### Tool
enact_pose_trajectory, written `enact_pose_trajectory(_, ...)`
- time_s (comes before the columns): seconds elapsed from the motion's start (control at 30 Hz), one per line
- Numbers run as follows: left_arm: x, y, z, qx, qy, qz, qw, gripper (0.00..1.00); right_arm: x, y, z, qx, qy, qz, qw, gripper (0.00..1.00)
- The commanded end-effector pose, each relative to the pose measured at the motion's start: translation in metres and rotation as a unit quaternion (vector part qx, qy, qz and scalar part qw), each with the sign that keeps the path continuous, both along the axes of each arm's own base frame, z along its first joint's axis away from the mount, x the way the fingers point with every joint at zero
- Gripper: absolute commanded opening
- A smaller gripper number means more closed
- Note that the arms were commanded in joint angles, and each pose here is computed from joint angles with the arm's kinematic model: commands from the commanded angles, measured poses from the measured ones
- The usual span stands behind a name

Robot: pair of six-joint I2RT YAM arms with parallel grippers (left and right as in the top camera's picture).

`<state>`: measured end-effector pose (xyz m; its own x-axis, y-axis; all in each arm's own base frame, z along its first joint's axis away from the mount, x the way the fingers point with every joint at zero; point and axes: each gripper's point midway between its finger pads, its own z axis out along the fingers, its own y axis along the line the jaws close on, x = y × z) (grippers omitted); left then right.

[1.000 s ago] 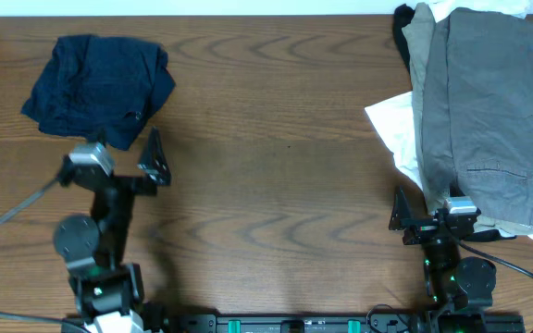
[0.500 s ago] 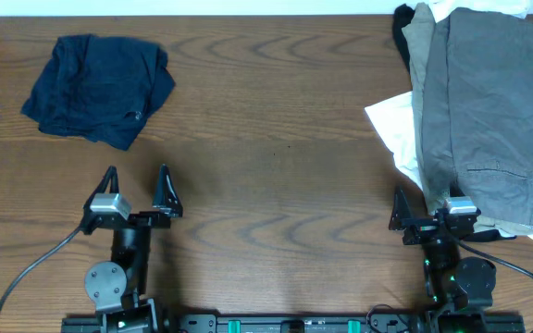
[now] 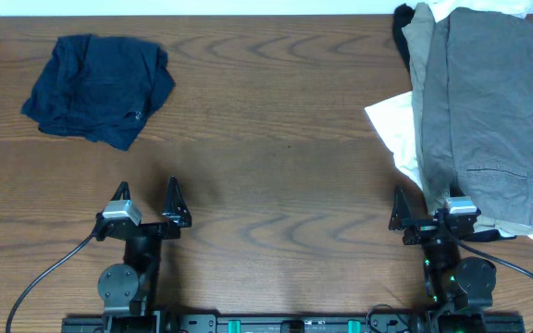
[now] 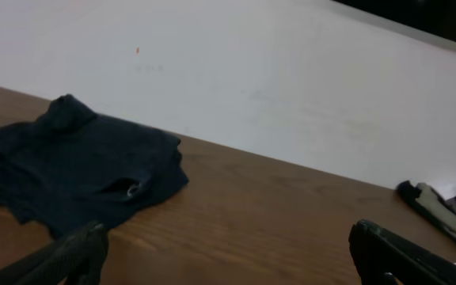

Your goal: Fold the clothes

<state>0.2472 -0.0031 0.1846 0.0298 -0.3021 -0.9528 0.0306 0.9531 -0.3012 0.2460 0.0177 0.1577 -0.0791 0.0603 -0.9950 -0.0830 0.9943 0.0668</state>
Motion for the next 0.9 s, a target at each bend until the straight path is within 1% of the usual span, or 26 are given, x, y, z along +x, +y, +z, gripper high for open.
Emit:
enact_pose_trajectory(0.0,-0.001,0.008,-0.003,-0.006,0.004,0.030,1.000,0.98,0.000,-0.001,0.000,-0.006,-0.001,-0.002,1.000,0.99)
enact_pose_trajectory(0.3,-0.004,0.004,-0.047,0.016,0.094,0.034,0.995,0.98,0.000,-0.001,-0.001,-0.006,-0.001,-0.002,1.000,0.99)
enact_pose_trajectory(0.4,-0.004,-0.001,-0.047,0.041,0.093,0.020,0.995,0.98,0.000,-0.001,0.000,-0.006,-0.001,-0.002,1.000,0.99)
enact_pose_trajectory(0.87,-0.004,-0.007,-0.047,0.042,0.093,0.009,0.995,0.98,0.000,-0.001,-0.001,-0.006,-0.001,-0.002,1.000,0.99)
